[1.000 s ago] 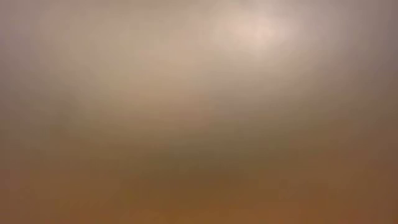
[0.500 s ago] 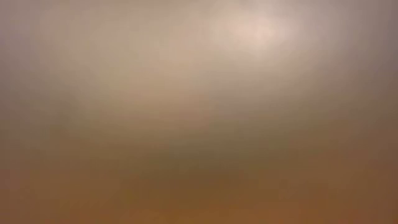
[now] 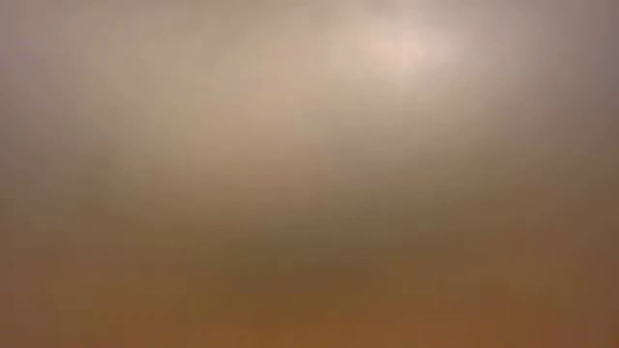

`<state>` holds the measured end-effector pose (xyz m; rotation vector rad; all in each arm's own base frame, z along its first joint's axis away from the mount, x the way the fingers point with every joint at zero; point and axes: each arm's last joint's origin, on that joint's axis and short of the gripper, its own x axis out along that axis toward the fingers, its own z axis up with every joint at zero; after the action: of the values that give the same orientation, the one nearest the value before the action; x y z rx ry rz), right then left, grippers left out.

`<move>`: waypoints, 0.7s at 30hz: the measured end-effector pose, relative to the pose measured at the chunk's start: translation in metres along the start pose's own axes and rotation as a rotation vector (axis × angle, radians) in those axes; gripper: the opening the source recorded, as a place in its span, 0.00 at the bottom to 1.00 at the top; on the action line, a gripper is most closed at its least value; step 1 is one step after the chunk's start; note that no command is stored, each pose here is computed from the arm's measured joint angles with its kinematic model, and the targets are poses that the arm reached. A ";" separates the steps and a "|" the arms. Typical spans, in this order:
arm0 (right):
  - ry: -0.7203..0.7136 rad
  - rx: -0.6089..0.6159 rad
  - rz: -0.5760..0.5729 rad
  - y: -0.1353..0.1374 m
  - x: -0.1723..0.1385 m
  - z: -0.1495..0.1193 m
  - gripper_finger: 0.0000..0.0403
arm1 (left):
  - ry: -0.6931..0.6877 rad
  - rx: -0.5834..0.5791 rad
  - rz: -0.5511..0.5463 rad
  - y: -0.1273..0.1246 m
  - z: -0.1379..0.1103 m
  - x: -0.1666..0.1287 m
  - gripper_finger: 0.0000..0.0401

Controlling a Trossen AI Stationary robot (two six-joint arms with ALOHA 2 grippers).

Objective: Pick & Place USB Port
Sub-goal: Put the red charger cable into the orange bin

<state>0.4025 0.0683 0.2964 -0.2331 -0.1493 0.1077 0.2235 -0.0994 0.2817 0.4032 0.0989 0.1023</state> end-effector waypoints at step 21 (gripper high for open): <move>-0.006 -0.003 0.011 0.003 0.000 0.001 0.03 | 0.018 0.004 -0.017 0.000 -0.003 0.001 0.06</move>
<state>0.4017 0.0718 0.2967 -0.2364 -0.1539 0.1191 0.2241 -0.0981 0.2793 0.4052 0.1198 0.0892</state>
